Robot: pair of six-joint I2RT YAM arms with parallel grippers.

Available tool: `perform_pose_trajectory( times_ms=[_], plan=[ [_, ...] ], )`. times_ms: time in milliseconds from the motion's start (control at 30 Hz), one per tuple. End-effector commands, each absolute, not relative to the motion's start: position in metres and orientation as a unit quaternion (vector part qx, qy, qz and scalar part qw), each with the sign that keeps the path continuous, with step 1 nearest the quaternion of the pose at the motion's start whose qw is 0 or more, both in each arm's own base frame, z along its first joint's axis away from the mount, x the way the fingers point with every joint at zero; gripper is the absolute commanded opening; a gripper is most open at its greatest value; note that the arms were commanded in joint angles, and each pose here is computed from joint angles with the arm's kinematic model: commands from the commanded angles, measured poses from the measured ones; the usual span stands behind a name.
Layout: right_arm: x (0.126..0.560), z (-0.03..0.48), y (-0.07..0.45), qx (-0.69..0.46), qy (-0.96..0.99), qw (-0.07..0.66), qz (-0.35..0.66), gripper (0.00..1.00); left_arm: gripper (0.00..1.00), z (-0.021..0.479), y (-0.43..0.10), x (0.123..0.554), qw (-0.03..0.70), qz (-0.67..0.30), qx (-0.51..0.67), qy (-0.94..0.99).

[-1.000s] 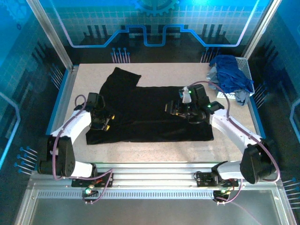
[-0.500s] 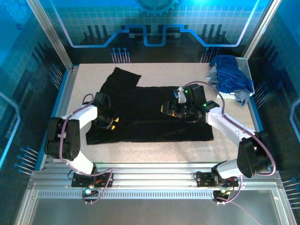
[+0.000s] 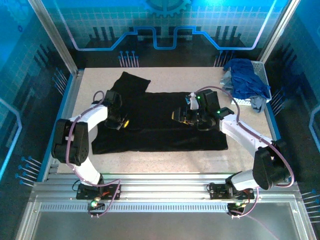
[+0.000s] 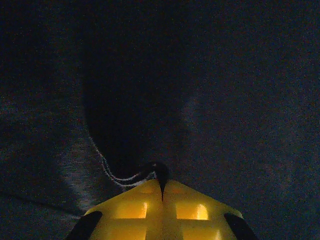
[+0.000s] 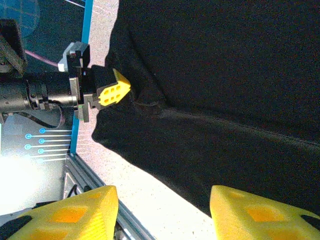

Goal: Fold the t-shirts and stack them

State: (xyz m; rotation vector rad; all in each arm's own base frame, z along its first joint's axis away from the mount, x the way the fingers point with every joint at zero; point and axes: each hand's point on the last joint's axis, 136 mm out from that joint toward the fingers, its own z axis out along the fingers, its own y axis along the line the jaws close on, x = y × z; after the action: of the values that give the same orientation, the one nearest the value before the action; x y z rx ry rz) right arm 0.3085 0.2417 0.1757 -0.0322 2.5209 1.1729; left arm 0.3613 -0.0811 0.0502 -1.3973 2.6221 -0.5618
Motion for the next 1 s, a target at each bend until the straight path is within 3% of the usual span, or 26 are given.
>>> perform_pose_trajectory(
  times_ms=[0, 333, 867, 967],
  plan=[
    [0.314, 0.183, 0.241, -0.007, 0.890, 0.182, 0.419, 0.52, 0.00, 0.054, -0.092, 0.370, 0.056, -0.173, -0.420, 0.889],
    [0.316, 0.178, 0.234, 0.006, 0.893, 0.172, 0.415, 0.51, 0.00, 0.056, -0.118, 0.408, 0.058, -0.161, -0.329, 0.929],
    [0.316, 0.182, 0.237, 0.010, 0.884, 0.166, 0.438, 0.52, 0.00, 0.043, -0.143, 0.430, 0.061, -0.123, -0.171, 0.976],
    [0.315, 0.179, 0.237, 0.010, 0.886, 0.161, 0.435, 0.52, 0.09, 0.046, -0.143, 0.436, 0.073, -0.118, -0.152, 0.979]
  ],
)
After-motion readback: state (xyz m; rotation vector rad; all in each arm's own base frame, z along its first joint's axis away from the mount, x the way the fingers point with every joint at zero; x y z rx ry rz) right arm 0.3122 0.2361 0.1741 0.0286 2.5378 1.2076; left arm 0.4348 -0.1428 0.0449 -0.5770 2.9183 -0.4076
